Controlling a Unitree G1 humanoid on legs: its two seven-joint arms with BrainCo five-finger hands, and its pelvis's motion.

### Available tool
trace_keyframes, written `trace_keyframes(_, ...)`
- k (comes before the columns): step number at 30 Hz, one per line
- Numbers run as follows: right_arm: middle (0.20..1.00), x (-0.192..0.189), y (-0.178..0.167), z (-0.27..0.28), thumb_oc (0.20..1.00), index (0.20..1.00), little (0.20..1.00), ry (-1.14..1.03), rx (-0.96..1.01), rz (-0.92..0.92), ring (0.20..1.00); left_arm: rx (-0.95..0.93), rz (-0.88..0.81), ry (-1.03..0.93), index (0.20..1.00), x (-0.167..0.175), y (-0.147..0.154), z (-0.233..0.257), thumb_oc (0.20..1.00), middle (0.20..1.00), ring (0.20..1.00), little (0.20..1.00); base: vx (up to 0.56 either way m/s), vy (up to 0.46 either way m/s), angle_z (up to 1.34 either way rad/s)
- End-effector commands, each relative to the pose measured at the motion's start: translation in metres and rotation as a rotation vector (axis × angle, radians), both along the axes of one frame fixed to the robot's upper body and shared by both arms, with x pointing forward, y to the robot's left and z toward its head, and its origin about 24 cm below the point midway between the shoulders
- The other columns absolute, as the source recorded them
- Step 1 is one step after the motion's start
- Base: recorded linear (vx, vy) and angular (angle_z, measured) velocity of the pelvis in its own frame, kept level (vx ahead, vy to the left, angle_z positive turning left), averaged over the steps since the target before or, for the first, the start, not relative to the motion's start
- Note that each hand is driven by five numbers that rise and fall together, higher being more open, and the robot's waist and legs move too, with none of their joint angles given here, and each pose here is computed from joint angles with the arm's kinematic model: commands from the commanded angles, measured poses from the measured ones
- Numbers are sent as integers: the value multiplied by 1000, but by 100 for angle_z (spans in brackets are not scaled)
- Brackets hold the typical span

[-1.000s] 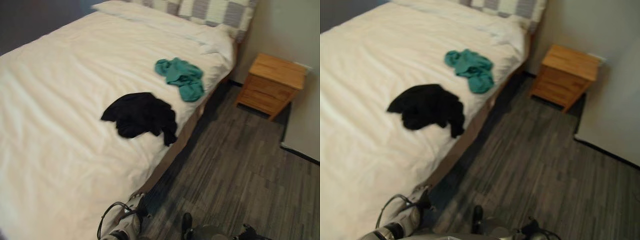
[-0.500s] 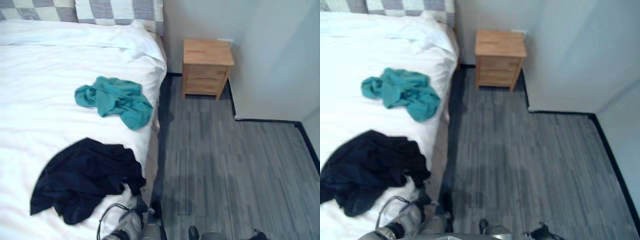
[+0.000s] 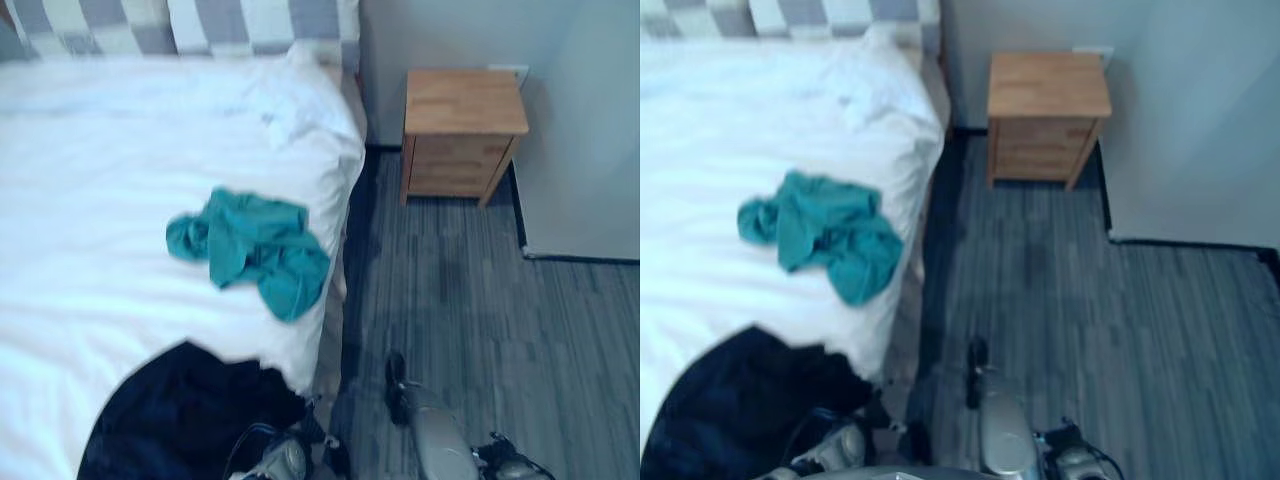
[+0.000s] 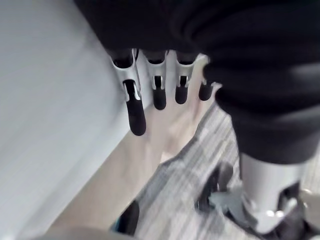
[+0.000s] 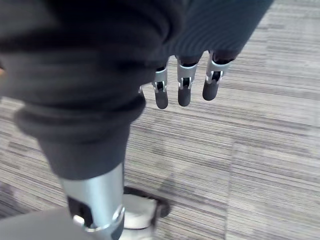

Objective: Tidy up the quilt and then pick up the clothes from the bed and put them into the laundry hamper.

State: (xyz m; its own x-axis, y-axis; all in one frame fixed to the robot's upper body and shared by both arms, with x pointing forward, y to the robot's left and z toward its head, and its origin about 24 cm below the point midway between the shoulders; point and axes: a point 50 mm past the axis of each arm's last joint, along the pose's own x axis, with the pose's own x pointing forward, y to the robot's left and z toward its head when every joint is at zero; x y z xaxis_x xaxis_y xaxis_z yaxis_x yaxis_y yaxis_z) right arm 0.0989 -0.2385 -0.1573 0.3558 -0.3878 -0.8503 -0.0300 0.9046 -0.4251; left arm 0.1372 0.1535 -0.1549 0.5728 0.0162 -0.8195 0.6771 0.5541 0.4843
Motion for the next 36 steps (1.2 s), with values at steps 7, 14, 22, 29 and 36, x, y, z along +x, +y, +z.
trace_keyframes(7, 1000, 8, -22, 9, 1000, 1000, 1000, 17, -111, 142, 1000, 258, 95, -125, 1000, 36, 75, 23, 1000, 1000, 1000, 1000, 462, 96, -144)
trace_keyframes(14, 1000, 8, -15, 8, 1000, 1000, 1000, 7, -115, 220, 1000, 249, 66, -147, 1000, 43, 63, 24, 1000, 1000, 1000, 1000, 441, 231, -53)
trace_keyframes(22, 1000, 8, 1, 3, 1000, 1000, 1000, 7, -38, 127, 1000, 205, 272, -80, 1000, 21, 71, 15, 1000, 1000, 1000, 1000, 404, 216, 49)
trace_keyframes(29, 1000, 27, -4, 10, 1000, 1000, 1000, -57, -51, 134, 1000, 237, 300, -84, 1000, 15, 85, 16, 1000, 1000, 1000, 1000, 347, -72, 176)
trace_keyframes(36, 1000, 30, -10, 12, 1000, 1000, 1000, -13, -105, 262, 1000, 216, 362, -120, 1000, 13, 92, 18, 1000, 1000, 1000, 1000, 255, -317, 183)
